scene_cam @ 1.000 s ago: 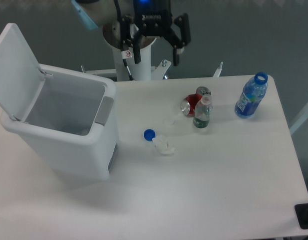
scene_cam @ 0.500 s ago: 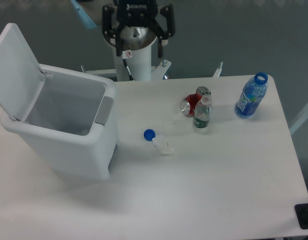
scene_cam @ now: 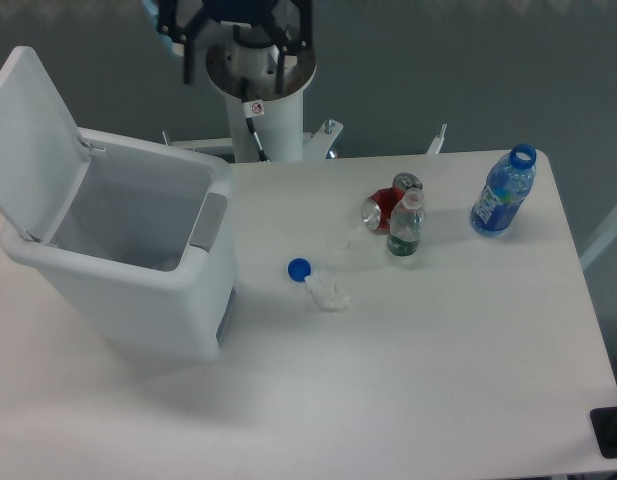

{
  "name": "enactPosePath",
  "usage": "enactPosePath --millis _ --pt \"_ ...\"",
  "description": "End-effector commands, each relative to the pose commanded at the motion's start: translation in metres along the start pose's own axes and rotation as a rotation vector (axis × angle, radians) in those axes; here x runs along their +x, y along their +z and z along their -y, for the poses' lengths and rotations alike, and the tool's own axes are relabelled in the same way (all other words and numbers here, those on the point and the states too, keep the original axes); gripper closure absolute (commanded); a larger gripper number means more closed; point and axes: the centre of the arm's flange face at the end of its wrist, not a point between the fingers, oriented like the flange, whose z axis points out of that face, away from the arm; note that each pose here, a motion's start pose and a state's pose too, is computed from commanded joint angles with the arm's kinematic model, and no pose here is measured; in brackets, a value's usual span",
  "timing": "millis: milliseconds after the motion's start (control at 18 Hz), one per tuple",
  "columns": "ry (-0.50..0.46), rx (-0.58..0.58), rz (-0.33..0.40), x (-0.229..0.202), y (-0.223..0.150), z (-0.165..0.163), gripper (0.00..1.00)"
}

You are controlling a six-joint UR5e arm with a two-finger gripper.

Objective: Close the trash can
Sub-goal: 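Raise the gripper and swing it toward the open trash can lid, then move the gripper behind the raised lid of the trash can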

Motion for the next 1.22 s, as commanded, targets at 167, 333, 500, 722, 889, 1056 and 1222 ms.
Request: enactPosePath --millis 167,333,500,722,889,1056,1222 --pt "-0.044 0.008 -0.066 0.017 0.003 0.001 0.00" --pt "-0.040 0.025 -0.107 0.032 -0.001 0.003 0.00" --pt "-0.025 0.037 -0.117 0.045 -0.009 0.002 0.00" --pt "0.018 0.066 -0.140 0.067 -0.022 -0.001 0.00" --pt "0.045 0.078 -0.178 0.083 -0.029 -0.007 0.00" --pt "0.066 0.084 -0.225 0.094 -0.026 -0.007 0.00" --pt "0.086 0.114 -0.277 0.102 -0.026 -0.004 0.00"
